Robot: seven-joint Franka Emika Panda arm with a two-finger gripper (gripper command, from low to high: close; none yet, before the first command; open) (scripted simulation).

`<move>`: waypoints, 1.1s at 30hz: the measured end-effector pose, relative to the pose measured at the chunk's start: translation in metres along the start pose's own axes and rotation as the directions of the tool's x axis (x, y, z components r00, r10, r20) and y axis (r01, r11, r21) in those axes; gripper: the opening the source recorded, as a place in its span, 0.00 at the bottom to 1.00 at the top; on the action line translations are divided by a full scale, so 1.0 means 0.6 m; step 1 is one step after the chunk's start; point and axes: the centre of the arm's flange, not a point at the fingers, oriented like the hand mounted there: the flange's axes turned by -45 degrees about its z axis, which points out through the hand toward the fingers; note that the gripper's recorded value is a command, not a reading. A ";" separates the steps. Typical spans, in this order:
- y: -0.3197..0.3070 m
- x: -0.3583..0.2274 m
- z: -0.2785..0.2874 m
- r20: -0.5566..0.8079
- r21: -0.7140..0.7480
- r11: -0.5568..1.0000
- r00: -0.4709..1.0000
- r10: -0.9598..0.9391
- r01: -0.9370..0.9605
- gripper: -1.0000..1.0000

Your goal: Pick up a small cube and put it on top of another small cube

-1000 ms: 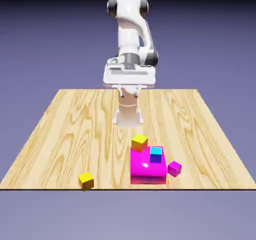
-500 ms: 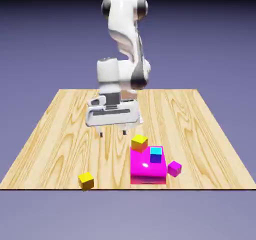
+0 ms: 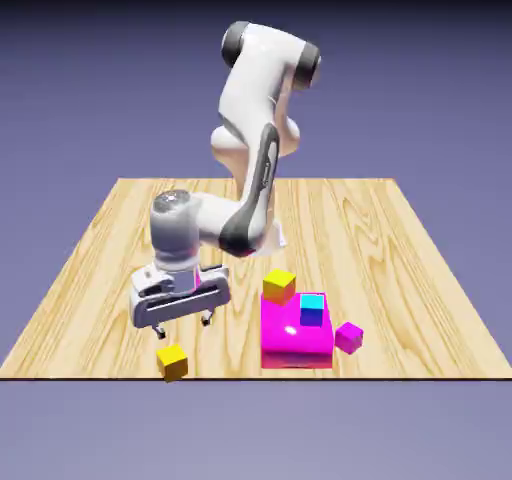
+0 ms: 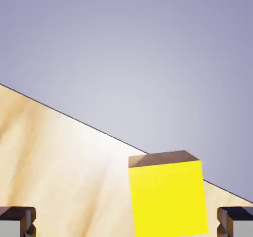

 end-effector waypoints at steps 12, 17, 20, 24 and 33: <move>0.016 0.003 0.034 0.032 -0.006 0.999 0.999 -0.044 0.044 0.00; -0.095 0.062 -0.023 0.026 0.055 0.974 0.975 -0.221 0.219 0.00; -0.178 0.095 -0.057 0.019 0.073 0.934 0.936 -0.352 0.349 0.00; -0.289 0.124 -0.111 0.016 0.066 0.852 0.853 -0.522 0.520 0.00; -0.478 0.126 -0.223 0.050 -0.034 0.633 0.634 -0.772 0.773 0.00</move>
